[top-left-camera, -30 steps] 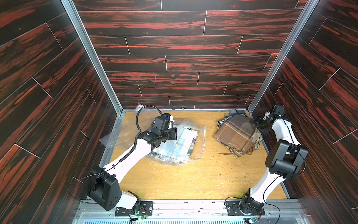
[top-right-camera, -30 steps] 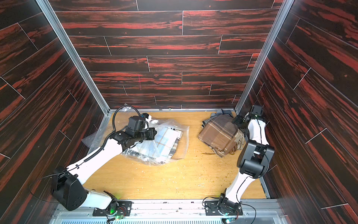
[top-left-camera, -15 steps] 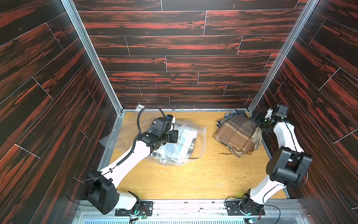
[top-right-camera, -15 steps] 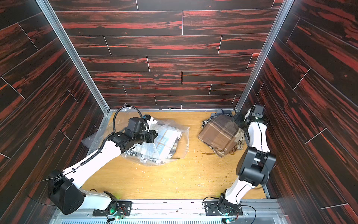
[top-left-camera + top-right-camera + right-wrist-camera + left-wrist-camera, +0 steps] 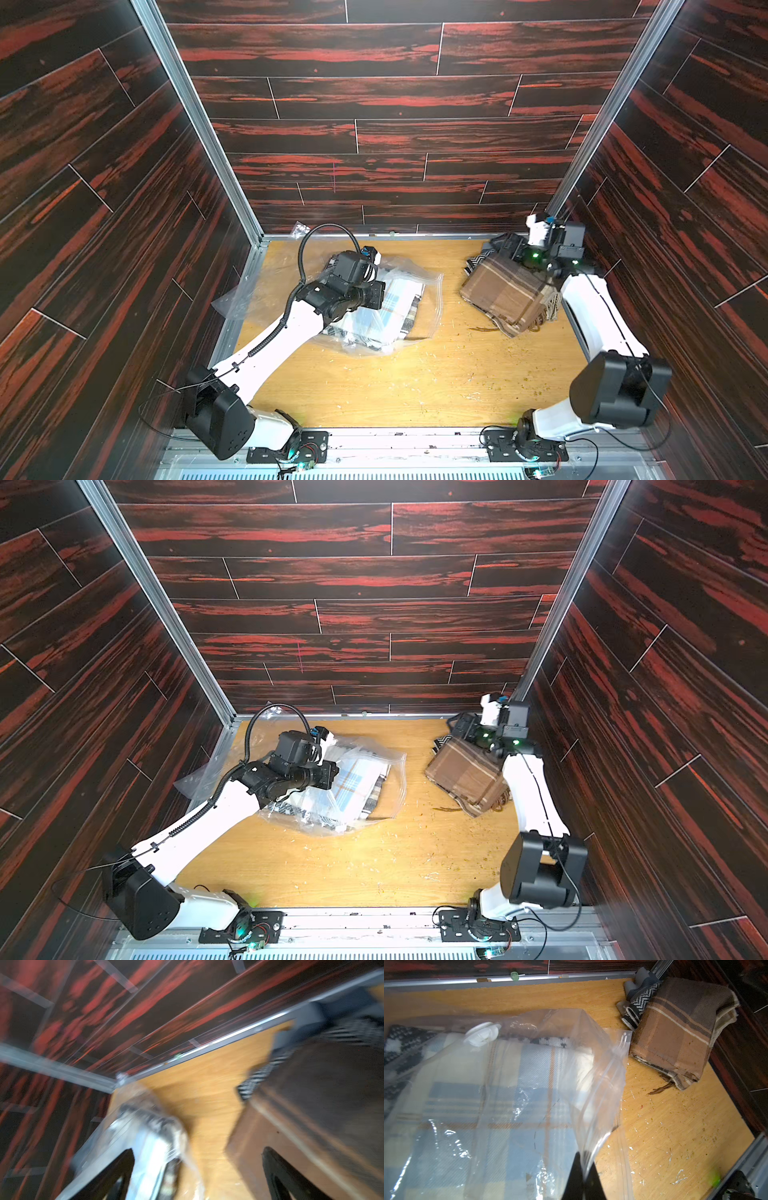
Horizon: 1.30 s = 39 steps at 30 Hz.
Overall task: Take the scarf out of the vacuum bag
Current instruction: Place the scarf at the center of the board, then take out the scarf from the vacuum bag.
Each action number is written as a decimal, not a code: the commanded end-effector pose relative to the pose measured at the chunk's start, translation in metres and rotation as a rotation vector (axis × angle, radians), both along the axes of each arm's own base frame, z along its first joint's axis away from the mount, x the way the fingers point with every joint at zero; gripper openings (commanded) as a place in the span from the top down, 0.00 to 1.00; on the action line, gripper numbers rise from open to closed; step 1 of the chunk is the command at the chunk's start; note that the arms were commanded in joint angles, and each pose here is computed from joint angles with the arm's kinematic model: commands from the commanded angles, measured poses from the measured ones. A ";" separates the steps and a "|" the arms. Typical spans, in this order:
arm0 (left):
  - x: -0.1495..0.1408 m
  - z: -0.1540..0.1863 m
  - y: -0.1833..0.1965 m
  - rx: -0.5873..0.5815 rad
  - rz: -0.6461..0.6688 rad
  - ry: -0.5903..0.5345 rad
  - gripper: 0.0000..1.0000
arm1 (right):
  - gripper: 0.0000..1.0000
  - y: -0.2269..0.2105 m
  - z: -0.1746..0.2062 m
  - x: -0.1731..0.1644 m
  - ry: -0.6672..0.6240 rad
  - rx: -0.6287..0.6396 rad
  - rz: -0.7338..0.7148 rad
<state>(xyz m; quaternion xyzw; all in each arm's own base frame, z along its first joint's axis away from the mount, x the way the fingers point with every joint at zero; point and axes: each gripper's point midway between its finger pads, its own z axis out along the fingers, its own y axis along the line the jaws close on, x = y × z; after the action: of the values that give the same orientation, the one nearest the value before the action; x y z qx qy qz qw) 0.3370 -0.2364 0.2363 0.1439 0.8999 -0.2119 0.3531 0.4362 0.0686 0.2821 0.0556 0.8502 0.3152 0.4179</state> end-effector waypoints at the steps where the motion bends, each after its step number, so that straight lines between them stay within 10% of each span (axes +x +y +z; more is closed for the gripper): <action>1: 0.000 0.013 0.007 0.048 0.000 -0.036 1.00 | 0.01 0.044 0.014 -0.027 -0.069 0.108 0.184; 16: -0.014 0.001 0.010 0.121 -0.026 0.018 1.00 | 0.03 0.147 -0.074 -0.115 0.031 0.300 0.526; 39: -0.025 -0.014 -0.018 -0.013 0.039 0.012 1.00 | 0.20 0.232 -0.174 -0.112 0.113 0.345 0.393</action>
<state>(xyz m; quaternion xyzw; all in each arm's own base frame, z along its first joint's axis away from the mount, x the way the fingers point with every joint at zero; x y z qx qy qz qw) 0.3128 -0.2552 0.2083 0.1355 0.9122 -0.1972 0.3326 0.3145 0.2992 0.1087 -0.0447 0.8048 0.5290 0.2655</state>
